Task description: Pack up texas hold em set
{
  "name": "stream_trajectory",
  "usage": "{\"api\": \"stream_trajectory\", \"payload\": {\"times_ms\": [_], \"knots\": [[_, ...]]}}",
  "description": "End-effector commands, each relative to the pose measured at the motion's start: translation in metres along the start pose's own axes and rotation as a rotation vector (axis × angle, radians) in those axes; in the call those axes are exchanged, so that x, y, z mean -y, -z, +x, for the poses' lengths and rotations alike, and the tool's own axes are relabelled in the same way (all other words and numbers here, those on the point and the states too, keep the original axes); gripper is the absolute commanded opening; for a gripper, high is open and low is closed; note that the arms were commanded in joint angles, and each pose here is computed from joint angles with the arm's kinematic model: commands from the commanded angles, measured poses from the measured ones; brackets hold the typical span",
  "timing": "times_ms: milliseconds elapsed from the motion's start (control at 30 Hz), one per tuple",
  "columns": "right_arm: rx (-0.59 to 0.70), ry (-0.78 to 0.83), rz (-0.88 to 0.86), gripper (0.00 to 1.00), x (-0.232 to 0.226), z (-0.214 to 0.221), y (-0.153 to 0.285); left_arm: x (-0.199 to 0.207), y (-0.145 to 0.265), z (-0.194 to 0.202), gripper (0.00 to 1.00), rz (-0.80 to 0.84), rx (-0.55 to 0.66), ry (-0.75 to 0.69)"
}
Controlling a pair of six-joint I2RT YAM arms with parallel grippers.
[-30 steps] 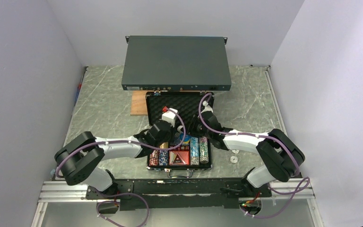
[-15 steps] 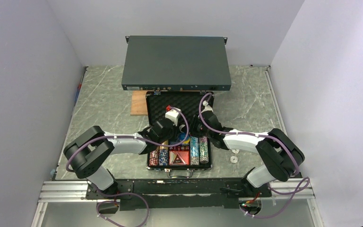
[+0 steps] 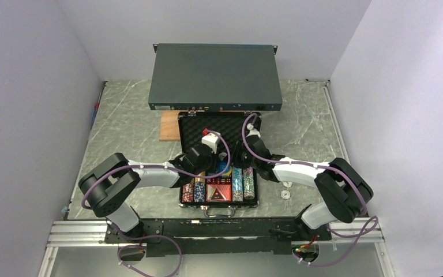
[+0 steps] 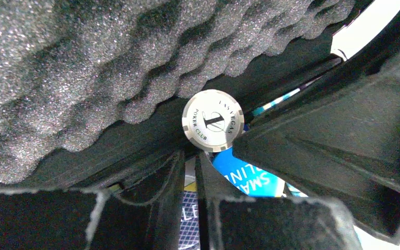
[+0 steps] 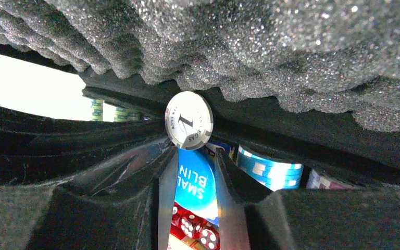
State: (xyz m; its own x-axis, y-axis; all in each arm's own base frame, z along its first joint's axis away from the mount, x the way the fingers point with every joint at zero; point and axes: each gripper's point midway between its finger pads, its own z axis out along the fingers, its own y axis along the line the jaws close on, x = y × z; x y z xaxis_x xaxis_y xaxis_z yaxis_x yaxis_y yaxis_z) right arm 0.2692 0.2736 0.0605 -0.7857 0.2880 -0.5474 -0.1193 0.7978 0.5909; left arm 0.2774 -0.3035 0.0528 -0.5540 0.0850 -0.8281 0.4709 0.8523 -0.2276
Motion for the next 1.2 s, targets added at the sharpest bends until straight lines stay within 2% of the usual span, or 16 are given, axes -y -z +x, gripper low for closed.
{"api": "stream_trajectory", "payload": {"times_ms": [0,400,667,833,1067,1167], "knots": [[0.064,-0.098,0.032,0.35,0.005,-0.022,-0.008,0.013,-0.003,-0.028,0.19,0.041,0.068,0.039],[0.037,-0.343,-0.078,0.34,0.011,-0.028,-0.013,0.019,-0.003,-0.032,0.20,0.069,0.071,0.037],[0.006,-0.377,-0.066,0.34,0.018,-0.020,-0.022,0.015,0.002,-0.033,0.21,0.056,0.068,0.031],[0.032,-0.228,-0.085,0.37,0.012,-0.023,-0.012,0.013,0.015,-0.033,0.29,0.056,0.068,0.030],[0.101,0.018,-0.057,0.52,0.007,-0.035,0.017,0.006,0.032,-0.036,0.50,0.050,0.121,0.055],[0.112,0.135,-0.021,0.58,0.010,-0.038,0.019,0.007,0.033,-0.039,0.55,0.059,0.147,0.063]]}}
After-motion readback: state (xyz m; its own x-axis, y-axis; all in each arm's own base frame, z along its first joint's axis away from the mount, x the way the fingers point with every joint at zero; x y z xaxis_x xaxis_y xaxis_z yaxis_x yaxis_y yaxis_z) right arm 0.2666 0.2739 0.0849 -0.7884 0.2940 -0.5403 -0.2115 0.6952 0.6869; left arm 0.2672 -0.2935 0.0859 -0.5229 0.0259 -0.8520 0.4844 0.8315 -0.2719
